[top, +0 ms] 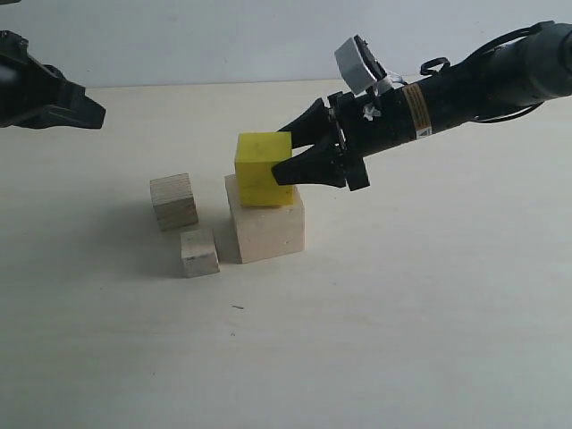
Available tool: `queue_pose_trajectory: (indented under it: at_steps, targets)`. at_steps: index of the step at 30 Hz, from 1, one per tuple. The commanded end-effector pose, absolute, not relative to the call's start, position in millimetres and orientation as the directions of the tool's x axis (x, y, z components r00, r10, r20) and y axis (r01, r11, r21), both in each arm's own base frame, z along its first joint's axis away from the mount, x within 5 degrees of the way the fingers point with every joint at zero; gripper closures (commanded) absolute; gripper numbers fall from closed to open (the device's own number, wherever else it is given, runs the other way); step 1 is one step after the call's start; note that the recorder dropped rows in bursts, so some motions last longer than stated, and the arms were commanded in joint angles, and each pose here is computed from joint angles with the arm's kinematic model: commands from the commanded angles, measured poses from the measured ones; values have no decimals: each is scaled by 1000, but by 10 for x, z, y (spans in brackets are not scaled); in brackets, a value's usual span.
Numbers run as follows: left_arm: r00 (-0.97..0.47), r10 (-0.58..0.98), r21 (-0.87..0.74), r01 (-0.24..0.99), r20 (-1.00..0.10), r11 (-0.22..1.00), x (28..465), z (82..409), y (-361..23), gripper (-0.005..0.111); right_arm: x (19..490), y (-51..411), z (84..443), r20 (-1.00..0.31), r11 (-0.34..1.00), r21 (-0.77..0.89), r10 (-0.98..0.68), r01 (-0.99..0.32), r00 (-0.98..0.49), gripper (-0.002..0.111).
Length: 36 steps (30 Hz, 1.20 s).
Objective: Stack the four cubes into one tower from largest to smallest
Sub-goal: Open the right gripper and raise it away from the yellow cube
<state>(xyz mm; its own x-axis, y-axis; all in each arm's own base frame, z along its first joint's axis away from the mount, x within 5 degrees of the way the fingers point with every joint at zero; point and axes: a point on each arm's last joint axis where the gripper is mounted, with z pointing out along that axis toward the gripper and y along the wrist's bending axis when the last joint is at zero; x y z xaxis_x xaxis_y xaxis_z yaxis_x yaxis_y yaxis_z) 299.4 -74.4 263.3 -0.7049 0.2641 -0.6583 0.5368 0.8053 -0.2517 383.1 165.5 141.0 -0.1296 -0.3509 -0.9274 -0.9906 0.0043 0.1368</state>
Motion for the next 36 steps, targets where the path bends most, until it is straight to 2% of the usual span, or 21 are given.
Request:
queue_pose_trajectory:
  at_steps: [1, 4, 12, 23, 27, 30, 33, 36]
  targets:
    - [-698, 256, -250, 535, -668, 807, 2980, 2658, -742, 107, 3806, 1665, 1399, -921, 0, 161, -358, -987, -150, 39]
    - [-698, 256, -250, 535, -668, 807, 2980, 2658, -742, 107, 3806, 1665, 1399, -920, 3, 169, -358, -986, -159, 33]
    - [-698, 256, -250, 535, -668, 807, 2980, 2658, -742, 107, 3816, 1668, 1427, -924, 4, 158, -353, -988, -149, 33]
    - [-699, 257, -251, 536, -667, 806, 2978, 2657, -743, 107, 3913, 1588, 1859, -943, 40, 73, -324, -997, -82, 33]
    - [-704, 246, -268, 534, -666, 802, 2974, 2662, -753, 107, 3935, 1488, 2044, -944, 95, 112, -302, -989, -136, 36]
    - [-711, 227, -298, 532, -666, 792, 2966, 2673, -773, 107, 3911, 1415, 2265, -941, 142, 160, -277, -977, -194, 45]
    - [-720, 215, -328, 533, -659, 780, 2952, 2680, -792, 107, 3840, 1393, 2496, -936, 164, 190, -269, -968, -229, 66]
    - [-726, 220, -339, 539, -652, 771, 2937, 2678, -801, 107, 3765, 1383, 2712, -941, 175, 183, -254, -968, -224, 94]
